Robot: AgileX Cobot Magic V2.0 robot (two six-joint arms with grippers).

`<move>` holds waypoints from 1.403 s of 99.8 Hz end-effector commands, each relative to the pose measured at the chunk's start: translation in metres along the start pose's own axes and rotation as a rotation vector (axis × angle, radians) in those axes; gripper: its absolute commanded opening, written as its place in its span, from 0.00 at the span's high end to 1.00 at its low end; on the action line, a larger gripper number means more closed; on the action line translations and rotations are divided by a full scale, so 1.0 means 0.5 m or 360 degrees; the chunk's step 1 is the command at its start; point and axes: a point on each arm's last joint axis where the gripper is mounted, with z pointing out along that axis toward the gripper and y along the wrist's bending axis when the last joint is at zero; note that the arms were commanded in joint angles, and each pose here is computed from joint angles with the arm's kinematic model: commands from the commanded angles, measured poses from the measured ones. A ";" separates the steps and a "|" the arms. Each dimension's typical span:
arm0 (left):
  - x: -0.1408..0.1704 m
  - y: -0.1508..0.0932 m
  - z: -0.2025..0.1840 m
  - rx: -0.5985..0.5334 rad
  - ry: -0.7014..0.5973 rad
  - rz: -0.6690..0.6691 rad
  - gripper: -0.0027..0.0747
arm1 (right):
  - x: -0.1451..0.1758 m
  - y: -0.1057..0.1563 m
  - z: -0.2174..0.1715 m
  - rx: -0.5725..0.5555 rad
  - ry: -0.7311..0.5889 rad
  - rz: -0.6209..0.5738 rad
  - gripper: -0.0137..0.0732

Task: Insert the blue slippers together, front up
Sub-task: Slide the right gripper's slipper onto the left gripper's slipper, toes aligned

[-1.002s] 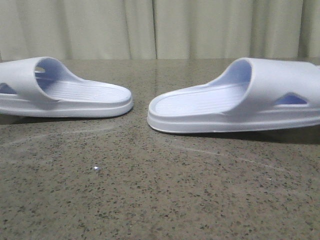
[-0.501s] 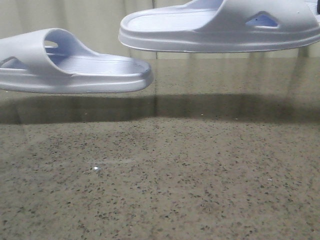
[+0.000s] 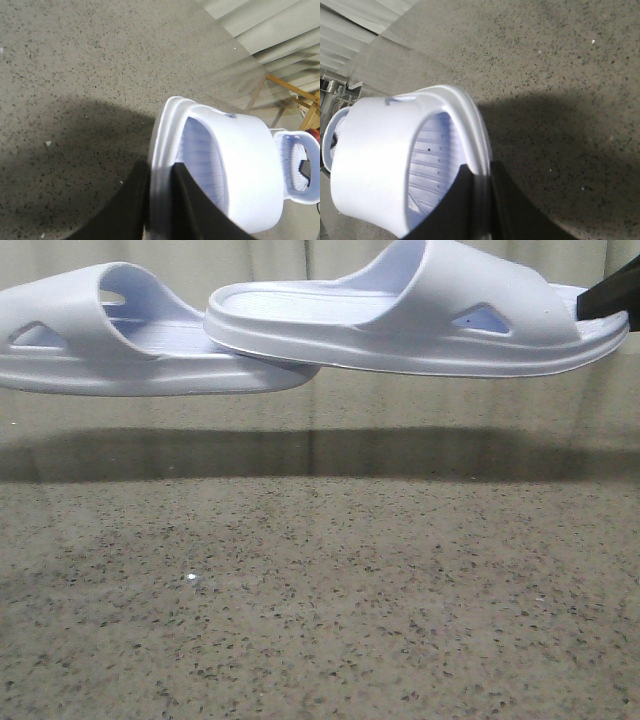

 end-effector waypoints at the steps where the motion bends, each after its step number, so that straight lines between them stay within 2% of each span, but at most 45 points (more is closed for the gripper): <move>1: -0.014 -0.048 -0.011 0.0207 -0.0056 0.0040 0.95 | -0.024 0.032 -0.004 -0.0127 -0.0079 -0.0057 0.97; 53: -0.008 -0.063 0.006 0.0261 -0.0018 0.0078 0.95 | -0.016 0.077 0.059 -0.0033 -0.0054 -0.0204 0.97; 78: -0.006 -0.076 0.017 0.0311 -0.0012 0.0077 0.95 | -0.007 0.060 0.100 -0.0197 0.0035 -0.0087 0.97; 99: -0.001 -0.083 0.028 0.0336 0.0025 0.0089 0.95 | 0.004 0.060 0.136 -0.0307 0.0089 -0.0081 0.97; 140: 0.000 -0.086 0.032 0.0349 0.0029 0.0098 0.95 | -0.011 0.113 0.210 -0.0462 0.0202 -0.0193 0.97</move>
